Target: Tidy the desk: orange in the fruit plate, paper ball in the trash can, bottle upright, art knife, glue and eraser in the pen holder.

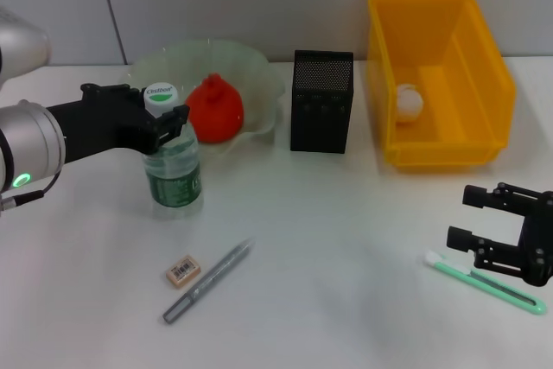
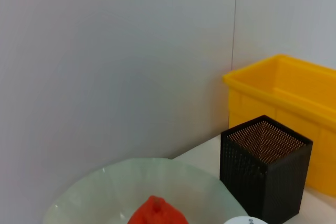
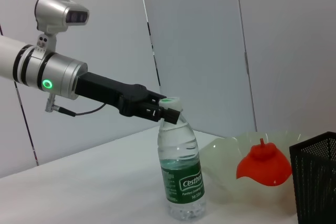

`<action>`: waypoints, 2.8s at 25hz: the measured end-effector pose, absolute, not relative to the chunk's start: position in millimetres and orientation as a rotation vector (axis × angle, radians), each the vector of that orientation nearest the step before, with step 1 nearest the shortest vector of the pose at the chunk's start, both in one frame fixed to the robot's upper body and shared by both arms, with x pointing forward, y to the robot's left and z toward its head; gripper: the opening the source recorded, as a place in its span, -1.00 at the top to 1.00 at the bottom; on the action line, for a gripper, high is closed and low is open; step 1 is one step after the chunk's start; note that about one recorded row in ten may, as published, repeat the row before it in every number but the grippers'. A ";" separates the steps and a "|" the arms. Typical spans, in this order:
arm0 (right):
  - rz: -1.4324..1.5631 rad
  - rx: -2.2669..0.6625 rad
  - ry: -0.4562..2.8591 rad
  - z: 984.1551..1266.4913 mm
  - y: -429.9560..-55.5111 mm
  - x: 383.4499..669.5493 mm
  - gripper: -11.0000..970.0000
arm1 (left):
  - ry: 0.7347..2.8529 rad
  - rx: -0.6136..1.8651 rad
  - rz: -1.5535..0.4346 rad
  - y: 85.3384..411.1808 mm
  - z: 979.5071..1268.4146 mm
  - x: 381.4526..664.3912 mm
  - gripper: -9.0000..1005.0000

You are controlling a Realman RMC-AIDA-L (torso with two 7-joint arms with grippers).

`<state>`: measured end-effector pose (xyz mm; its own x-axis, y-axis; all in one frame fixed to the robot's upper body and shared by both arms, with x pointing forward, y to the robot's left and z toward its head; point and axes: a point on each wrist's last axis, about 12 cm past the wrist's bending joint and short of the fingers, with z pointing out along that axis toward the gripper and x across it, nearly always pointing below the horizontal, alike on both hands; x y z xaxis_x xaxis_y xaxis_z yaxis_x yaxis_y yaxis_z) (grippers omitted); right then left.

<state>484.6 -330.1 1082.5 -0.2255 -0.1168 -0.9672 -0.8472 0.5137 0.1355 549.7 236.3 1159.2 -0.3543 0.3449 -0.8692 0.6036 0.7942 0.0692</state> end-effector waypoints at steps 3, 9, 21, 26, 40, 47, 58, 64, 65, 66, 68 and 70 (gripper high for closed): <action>0.845 -0.829 1.676 1082.6 -330.0 485.0 -0.43 | 1.976 0.690 -0.345 240.8 1160.5 548.7 0.10; 0.844 -0.832 1.673 1083.2 -329.4 486.0 -0.43 | 1.981 0.686 -0.349 242.2 1160.0 547.9 0.10; 0.849 -0.834 1.671 1083.4 -329.2 485.6 -0.43 | 1.985 0.671 -0.348 245.4 1159.7 548.8 0.09; 0.850 -0.834 1.670 1083.5 -329.1 485.4 -0.43 | 1.988 0.668 -0.349 245.9 1158.8 549.1 0.09; 0.854 -0.834 1.669 1083.6 -328.9 485.2 -0.43 | 1.994 0.688 -0.364 243.6 1159.0 548.9 0.09; 0.855 -0.834 1.669 1083.7 -328.9 485.2 -0.43 | 1.991 0.705 -0.361 242.6 1158.9 548.5 0.09; 0.857 -0.831 1.668 1083.3 -328.7 484.3 -0.43 | 1.987 0.696 -0.361 243.5 1159.6 549.0 0.09; 0.857 -0.831 1.669 1083.1 -328.8 484.0 -0.43 | 1.981 0.693 -0.366 242.9 1160.9 549.2 -0.13; 0.857 -0.831 1.669 1083.1 -328.7 484.0 -0.43 | 1.977 0.694 -0.370 242.5 1161.4 549.1 -0.34; 0.857 -0.831 1.669 1083.1 -328.8 484.0 -0.43 | 1.972 0.695 -0.374 242.1 1161.9 549.1 -0.40; 0.857 -0.831 1.669 1083.0 -328.8 484.0 -0.43 | 1.955 0.691 -0.386 242.4 1164.0 549.4 -0.53; 0.857 -0.831 1.670 1082.9 -328.9 483.7 -0.43 | 1.941 0.680 -0.398 244.5 1166.3 549.9 -0.65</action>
